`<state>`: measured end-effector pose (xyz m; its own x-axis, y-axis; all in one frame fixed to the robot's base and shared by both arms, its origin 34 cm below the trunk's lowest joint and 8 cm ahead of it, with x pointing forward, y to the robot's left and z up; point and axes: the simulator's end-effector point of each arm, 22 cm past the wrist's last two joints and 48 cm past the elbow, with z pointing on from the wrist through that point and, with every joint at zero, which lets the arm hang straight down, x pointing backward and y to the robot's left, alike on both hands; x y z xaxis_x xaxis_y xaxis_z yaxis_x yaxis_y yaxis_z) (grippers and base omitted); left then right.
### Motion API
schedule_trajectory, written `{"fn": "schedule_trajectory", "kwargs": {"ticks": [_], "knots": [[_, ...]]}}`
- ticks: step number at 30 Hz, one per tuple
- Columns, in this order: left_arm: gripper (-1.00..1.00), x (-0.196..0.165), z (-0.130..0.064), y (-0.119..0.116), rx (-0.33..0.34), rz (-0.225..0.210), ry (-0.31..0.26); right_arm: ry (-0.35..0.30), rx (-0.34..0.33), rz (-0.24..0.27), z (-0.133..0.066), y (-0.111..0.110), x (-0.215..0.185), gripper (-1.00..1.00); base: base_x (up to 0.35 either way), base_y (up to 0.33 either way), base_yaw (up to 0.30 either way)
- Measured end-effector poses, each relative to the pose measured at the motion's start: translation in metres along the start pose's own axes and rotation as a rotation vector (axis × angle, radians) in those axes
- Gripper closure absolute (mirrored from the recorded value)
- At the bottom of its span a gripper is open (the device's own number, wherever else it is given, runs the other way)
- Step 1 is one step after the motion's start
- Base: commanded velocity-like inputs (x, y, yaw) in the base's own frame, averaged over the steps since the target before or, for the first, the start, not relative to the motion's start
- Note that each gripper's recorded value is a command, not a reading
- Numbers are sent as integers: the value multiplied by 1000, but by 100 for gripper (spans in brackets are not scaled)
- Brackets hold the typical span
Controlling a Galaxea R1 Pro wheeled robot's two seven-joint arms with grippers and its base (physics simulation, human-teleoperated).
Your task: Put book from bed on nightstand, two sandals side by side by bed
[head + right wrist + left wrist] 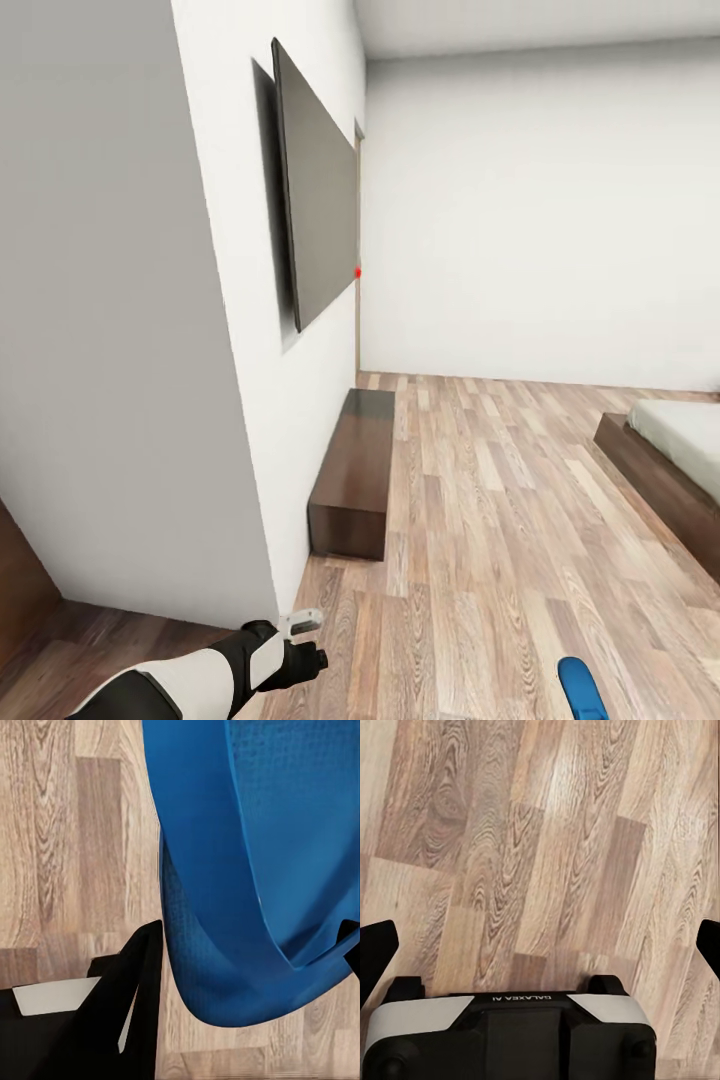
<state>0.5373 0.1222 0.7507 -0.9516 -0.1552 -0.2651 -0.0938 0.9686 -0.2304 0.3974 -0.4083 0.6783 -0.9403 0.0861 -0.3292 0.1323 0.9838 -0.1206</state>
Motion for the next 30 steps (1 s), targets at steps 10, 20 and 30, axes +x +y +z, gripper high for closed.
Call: {"fn": "schedule_trajectory", "kwargs": {"ticks": [10,20,30], "knots": [[-100,0,0,0,0,0,0,0,4,1,0,-5,0,100,0,0,-300],[-100,0,0,0,0,0,0,-1,5,2,0,-6,-1,100,0,0,-300],[-100,0,0,0,0,0,0,-1,5,2,0,-6,-1,100,0,0,-300]]}}
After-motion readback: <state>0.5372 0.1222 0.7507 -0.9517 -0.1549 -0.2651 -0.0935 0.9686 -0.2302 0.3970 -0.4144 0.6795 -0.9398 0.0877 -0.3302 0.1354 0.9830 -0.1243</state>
